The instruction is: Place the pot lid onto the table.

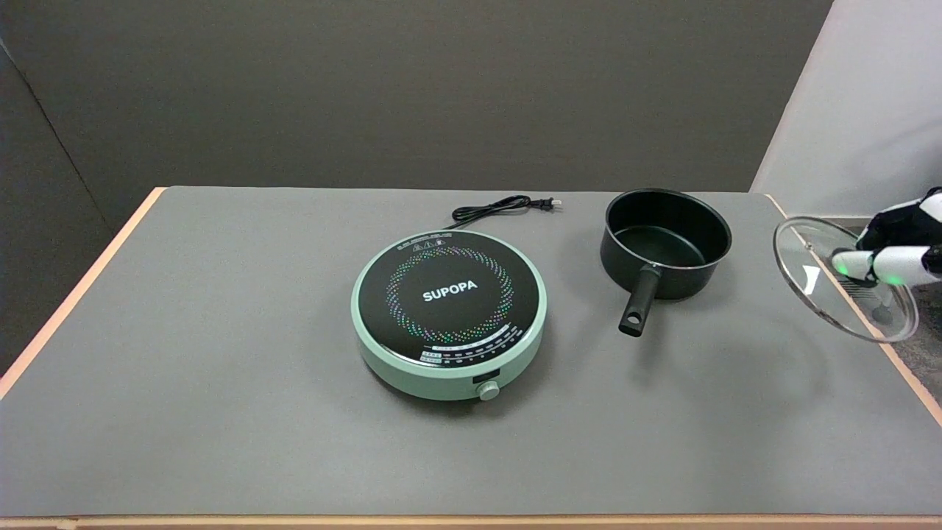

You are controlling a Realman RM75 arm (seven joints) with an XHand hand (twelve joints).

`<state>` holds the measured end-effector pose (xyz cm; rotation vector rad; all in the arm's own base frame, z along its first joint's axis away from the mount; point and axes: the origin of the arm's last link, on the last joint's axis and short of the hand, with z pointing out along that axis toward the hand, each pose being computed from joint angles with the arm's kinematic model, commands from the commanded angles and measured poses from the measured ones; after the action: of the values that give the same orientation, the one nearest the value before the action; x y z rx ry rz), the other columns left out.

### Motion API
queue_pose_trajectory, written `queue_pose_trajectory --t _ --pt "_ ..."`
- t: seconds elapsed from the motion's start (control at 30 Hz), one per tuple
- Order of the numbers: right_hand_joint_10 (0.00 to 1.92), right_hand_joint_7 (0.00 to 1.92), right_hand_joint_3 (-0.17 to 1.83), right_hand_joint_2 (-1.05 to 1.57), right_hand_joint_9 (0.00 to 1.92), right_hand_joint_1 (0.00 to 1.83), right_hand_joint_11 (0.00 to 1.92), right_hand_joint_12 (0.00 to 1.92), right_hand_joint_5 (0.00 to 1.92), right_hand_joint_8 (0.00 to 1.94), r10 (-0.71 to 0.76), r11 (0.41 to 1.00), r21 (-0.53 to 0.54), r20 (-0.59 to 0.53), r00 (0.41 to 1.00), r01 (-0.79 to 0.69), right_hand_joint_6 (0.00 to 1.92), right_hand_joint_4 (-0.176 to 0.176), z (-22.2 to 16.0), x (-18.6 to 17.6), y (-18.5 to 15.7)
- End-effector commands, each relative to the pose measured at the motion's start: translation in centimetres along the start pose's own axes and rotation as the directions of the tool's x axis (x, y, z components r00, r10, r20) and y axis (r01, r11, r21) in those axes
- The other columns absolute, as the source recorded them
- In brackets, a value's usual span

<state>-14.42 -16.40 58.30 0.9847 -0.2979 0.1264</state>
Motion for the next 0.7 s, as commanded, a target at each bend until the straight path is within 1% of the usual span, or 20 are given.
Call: queue_pose_trajectory --t 0.03,0.3,0.7 --pt "1.16 1.04 0.27 1.04 0.94 1.22 0.63 1.11 0.74 1.02 -0.326 0.945 0.048 0.081 0.942 0.323 1.34 -0.094 -1.4 -4.0 -1.5" --pt "1.16 1.04 0.27 1.04 0.94 1.22 0.64 1.11 0.74 1.02 -0.329 0.943 0.086 0.110 0.938 0.321 1.34 -0.095 -1.3 -5.2 -2.3" --pt "1.18 1.04 0.27 1.04 0.93 1.22 0.64 1.11 0.74 1.02 -0.332 0.943 0.089 0.148 0.932 0.321 1.34 -0.092 -0.9 -6.5 -2.8"
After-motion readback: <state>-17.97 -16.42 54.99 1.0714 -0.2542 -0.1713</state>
